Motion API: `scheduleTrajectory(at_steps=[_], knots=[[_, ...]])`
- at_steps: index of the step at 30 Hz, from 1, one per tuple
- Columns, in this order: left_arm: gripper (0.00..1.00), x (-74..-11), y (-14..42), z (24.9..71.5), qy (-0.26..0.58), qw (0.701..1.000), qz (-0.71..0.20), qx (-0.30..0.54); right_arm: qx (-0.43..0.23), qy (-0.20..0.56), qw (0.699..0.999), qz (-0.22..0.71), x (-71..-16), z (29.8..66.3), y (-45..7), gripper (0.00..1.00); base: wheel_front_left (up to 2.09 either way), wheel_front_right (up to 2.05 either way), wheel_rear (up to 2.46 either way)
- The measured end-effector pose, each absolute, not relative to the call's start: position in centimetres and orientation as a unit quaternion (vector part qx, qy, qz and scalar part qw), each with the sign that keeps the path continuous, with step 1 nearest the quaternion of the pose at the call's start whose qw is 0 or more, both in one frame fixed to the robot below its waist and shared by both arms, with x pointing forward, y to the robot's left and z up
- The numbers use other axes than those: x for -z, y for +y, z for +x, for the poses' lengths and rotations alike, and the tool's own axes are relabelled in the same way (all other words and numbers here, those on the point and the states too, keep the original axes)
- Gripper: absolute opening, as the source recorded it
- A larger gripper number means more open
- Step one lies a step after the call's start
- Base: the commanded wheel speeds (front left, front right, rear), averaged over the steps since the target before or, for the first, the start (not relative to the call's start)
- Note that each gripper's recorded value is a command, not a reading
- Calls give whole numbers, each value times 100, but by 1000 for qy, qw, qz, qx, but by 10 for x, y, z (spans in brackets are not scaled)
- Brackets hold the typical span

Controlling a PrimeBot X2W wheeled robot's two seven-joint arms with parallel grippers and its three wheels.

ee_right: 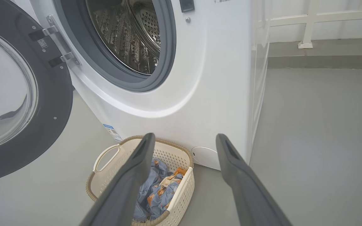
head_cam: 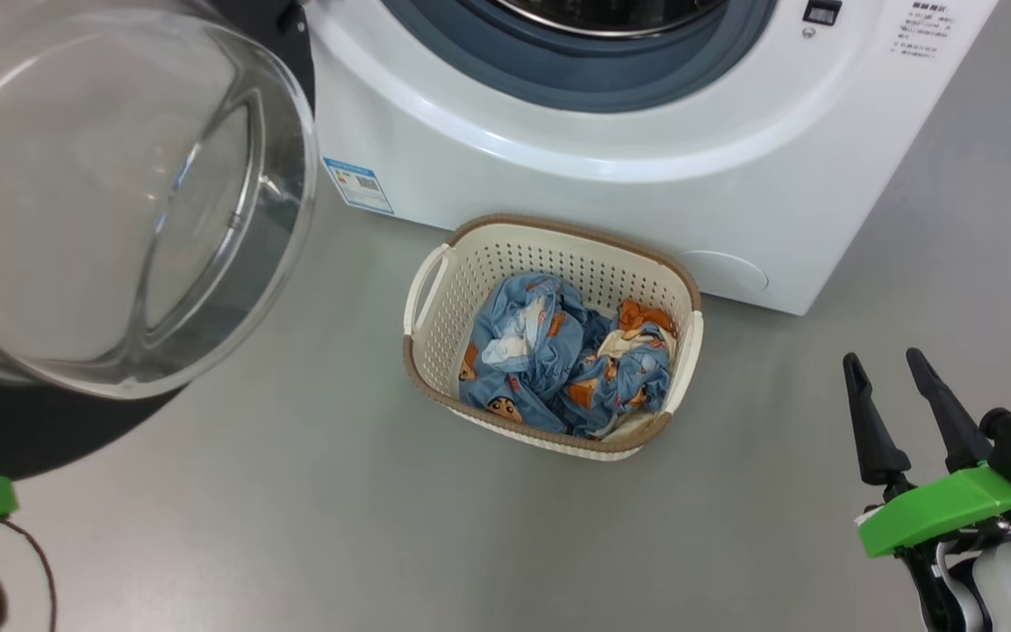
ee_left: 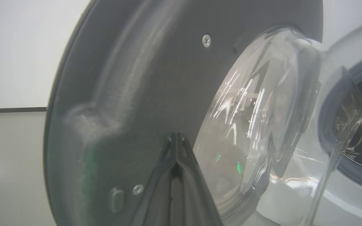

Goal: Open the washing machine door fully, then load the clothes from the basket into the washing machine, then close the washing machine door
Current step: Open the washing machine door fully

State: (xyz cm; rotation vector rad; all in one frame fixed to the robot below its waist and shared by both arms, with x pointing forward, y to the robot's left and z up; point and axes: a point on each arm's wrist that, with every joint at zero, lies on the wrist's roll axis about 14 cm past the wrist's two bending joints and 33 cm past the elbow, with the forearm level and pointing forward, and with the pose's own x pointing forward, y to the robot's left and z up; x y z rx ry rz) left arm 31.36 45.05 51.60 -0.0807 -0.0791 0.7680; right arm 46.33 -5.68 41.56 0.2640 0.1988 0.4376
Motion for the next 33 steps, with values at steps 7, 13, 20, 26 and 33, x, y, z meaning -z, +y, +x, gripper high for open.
scheduleTrajectory(at_steps=[7, 13, 20, 26, 33], knots=[[0, -516, 470, 321, -28, 918, -22, -395, -214, 101, 962, 133, -408, 474, -57, 100, 0, 0, 0], [0, -514, 486, 328, -22, 910, -21, -413, -215, 107, 962, 130, -398, 482, -58, 100, 0, 0, 0], [0, -510, 500, 335, -14, 903, -18, -429, -220, 115, 960, 131, -387, 487, -55, 100, 0, 0, 0], [0, -507, 508, 342, -2, 899, -6, -438, -214, 116, 961, 129, -382, 494, -60, 100, 0, 0, 0], [0, -509, 511, 350, 4, 899, 12, -438, -207, 116, 963, 128, -381, 495, -66, 100, 0, 0, 0]])
